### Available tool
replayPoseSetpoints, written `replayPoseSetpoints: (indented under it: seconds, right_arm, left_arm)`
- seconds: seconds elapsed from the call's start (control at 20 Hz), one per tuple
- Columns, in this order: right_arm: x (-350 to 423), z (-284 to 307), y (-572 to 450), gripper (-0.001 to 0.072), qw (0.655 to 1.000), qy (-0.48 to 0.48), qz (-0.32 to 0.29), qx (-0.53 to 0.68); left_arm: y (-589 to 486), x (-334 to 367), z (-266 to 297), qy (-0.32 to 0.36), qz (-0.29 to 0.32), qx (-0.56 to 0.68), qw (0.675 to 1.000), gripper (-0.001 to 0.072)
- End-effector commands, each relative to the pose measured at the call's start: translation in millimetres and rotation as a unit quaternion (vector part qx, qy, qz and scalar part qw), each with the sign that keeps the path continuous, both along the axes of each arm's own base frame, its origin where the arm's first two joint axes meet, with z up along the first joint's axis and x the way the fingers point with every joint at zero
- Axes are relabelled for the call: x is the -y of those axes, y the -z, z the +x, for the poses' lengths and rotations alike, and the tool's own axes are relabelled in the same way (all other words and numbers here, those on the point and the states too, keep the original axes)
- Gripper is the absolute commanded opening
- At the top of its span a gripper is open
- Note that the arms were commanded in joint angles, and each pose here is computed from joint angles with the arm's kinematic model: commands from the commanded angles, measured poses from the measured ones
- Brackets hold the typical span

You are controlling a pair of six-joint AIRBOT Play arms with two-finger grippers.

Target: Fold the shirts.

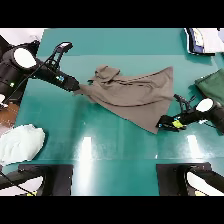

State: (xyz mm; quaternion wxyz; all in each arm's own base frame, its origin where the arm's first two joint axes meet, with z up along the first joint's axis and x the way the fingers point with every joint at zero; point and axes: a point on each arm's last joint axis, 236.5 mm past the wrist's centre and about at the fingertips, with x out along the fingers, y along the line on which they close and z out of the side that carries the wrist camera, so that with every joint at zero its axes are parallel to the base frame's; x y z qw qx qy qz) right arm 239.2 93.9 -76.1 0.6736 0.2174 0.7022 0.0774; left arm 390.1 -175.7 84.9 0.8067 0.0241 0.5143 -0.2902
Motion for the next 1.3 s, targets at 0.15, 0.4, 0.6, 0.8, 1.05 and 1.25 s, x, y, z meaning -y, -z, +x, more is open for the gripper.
replayPoseSetpoints:
  seconds: [0.15, 0.4, 0.6, 0.8, 1.05, 1.25]
  right_arm:
    - [-20.3, 10.8, 4.2, 0.0509, 1.0, 0.01, 0.005, 0.028]
    - [-26.5, 15.1, 2.7, 0.0418, 0.999, 0.013, 0.01, 0.038]
    - [-36.3, 11.1, -2.0, 0.0015, 0.998, -0.022, 0.007, 0.054]
    - [-40.4, 28.5, -68.5, 0.0014, 0.987, -0.026, 0.022, 0.157]
    - [-16.5, 66.0, -269.0, 0.0014, 0.906, 0.038, 0.039, 0.42]
    - [31.9, 42.6, -425.4, 0.0014, 0.794, 0.099, -0.001, 0.6]
  left_arm:
    - [1.9, -1.2, -10.6, 0.006, 0.004, -0.02, 1.0, 0.003]
    - [1.4, -1.8, -11.8, 0.007, 0.005, -0.021, 1.0, 0.003]
    - [-20.2, -12.4, -8.7, -0.011, 0.016, 0.018, 1.0, 0.003]
    - [-77.9, -45.8, -16.0, -0.036, 0.06, 0.118, 0.991, 0.003]
    - [-198.9, -60.4, -45.6, -0.062, 0.026, 0.288, 0.955, 0.003]
    - [-320.5, -68.0, -85.8, -0.071, -0.012, 0.414, 0.907, 0.003]
